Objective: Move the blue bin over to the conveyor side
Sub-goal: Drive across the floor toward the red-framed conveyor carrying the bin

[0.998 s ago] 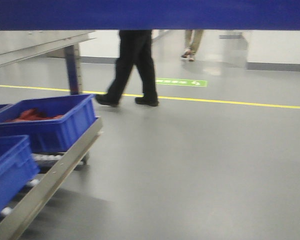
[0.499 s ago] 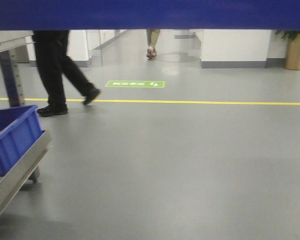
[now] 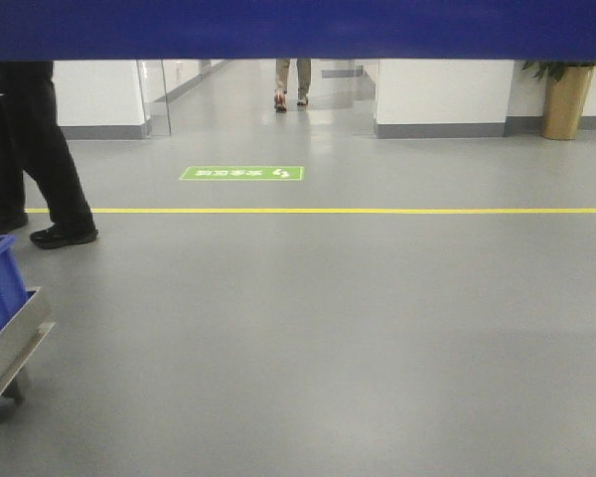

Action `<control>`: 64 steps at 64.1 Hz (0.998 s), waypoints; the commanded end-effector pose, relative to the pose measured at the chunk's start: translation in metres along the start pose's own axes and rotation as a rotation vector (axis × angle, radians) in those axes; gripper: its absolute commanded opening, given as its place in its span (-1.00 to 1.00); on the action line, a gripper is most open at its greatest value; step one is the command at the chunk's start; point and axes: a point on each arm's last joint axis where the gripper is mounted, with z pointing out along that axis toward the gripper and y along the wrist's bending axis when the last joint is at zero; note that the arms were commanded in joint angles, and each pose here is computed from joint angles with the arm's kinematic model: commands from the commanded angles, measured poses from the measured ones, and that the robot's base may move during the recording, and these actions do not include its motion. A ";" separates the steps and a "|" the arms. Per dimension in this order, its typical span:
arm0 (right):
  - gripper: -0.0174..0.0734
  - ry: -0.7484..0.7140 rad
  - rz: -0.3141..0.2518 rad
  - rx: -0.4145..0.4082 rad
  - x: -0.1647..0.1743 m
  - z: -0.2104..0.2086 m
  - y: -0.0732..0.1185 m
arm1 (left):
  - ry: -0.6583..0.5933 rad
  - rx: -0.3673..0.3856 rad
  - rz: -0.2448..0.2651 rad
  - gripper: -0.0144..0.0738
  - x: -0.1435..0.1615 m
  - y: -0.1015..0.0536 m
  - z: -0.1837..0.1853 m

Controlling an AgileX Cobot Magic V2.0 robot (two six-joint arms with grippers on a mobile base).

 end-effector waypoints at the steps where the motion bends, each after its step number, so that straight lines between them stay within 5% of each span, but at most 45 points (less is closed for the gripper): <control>1: -0.81 -0.140 -0.016 -0.018 -0.011 -0.013 0.002 | -0.118 0.057 -0.003 -0.71 -0.009 -0.005 -0.012; 64: -0.81 -0.140 -0.016 -0.018 -0.011 -0.013 0.002 | -0.139 0.063 -0.003 -0.71 -0.011 -0.006 -0.012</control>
